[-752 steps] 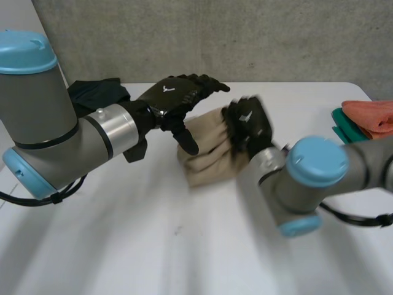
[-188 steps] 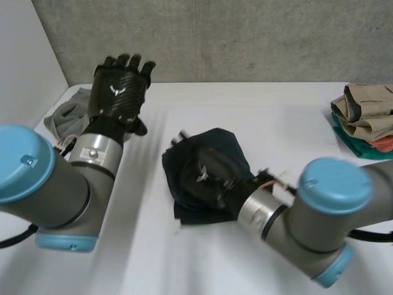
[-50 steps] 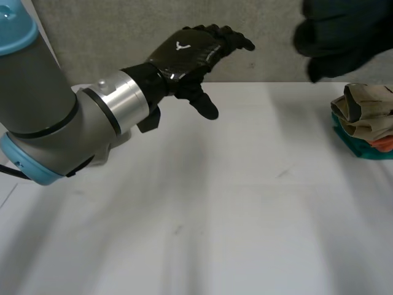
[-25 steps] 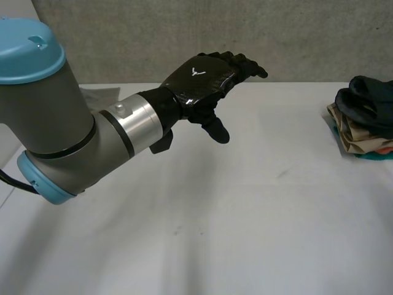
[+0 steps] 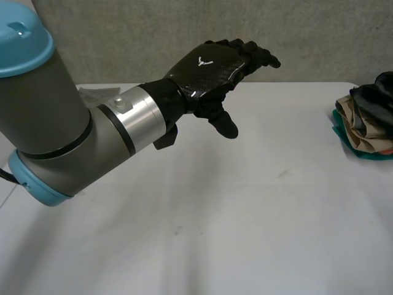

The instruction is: Fold the laundry.

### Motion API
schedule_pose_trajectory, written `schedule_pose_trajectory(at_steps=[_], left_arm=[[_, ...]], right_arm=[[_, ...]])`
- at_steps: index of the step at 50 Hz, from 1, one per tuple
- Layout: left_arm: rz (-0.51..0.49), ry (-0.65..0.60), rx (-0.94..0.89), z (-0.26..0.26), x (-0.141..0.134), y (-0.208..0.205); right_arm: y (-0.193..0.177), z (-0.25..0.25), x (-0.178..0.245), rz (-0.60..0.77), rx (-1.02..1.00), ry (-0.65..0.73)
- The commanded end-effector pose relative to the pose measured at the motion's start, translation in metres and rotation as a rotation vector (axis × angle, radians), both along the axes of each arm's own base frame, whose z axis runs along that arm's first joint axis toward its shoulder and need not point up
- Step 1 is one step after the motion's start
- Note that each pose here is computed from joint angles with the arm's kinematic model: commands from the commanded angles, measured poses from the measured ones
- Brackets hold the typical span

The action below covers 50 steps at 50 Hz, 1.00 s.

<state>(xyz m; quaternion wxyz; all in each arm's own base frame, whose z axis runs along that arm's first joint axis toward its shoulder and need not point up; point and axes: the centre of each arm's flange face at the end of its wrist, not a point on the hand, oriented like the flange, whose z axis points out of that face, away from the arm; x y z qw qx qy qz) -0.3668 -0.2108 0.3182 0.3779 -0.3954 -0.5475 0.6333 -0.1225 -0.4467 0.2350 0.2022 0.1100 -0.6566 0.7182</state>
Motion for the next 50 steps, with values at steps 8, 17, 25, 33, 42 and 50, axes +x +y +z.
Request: schedule_pose_trajectory(at_steps=[8,17,25,33,42,50], left_arm=[[0.342,0.11,-0.099,0.043,0.035,-0.033],[0.843,-0.148,-0.3,0.005,0.115,-0.136],[0.823,-0.531,-0.33,-0.117,0.164,-0.213],[0.686,-0.493,-0.358,-0.185,0.171,-0.254],[0.697,-0.498,-0.347,-0.221,0.173,-0.272],[0.764,-0.383,-0.444,-0.168,0.136,-0.248]], right_arm=[[0.025,0.115,0.114,0.013,-0.359,0.209],[0.097,0.077,0.273,0.596,-0.263,0.065],[0.155,0.003,0.34,0.773,-0.012,0.052],[0.174,-0.047,0.344,0.711,0.148,0.125],[0.186,-0.068,0.335,0.677,0.228,0.133],[0.185,-0.065,0.332,0.638,0.22,0.134]])
